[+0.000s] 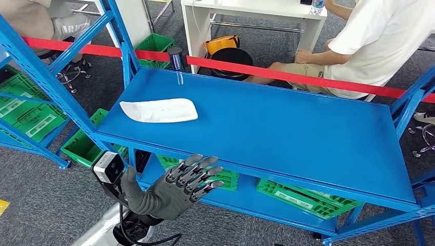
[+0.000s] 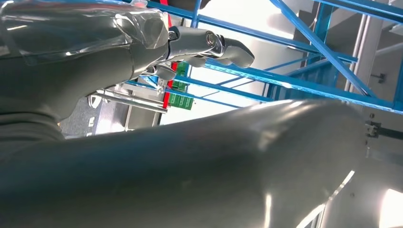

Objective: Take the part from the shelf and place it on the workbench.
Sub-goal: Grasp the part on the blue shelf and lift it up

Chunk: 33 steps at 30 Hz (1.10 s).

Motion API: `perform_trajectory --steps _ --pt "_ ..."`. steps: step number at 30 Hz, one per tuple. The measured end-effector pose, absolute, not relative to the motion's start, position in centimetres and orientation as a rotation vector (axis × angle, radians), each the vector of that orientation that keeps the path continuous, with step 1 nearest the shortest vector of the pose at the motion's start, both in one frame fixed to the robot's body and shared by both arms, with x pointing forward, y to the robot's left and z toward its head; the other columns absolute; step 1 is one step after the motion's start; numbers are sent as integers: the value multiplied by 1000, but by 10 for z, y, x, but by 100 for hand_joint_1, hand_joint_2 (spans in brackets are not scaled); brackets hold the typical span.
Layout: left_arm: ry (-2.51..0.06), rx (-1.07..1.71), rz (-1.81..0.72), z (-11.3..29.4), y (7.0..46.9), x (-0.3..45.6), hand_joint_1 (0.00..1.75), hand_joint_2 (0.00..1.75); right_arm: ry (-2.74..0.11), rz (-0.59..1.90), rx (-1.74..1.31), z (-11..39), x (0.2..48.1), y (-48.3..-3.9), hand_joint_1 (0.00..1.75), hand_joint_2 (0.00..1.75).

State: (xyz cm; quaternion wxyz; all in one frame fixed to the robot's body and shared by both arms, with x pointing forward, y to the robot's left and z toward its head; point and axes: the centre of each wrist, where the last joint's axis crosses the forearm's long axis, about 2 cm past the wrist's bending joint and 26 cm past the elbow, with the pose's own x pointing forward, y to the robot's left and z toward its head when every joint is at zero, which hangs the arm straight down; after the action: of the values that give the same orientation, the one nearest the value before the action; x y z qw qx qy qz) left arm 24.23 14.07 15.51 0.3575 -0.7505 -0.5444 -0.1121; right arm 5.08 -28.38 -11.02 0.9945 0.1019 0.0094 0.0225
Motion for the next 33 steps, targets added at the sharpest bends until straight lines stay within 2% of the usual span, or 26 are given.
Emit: perform_trajectory --steps 33 --pt "-1394 -1936 -212 148 145 234 0 0 11 69 174 -112 32 -281 0 0"
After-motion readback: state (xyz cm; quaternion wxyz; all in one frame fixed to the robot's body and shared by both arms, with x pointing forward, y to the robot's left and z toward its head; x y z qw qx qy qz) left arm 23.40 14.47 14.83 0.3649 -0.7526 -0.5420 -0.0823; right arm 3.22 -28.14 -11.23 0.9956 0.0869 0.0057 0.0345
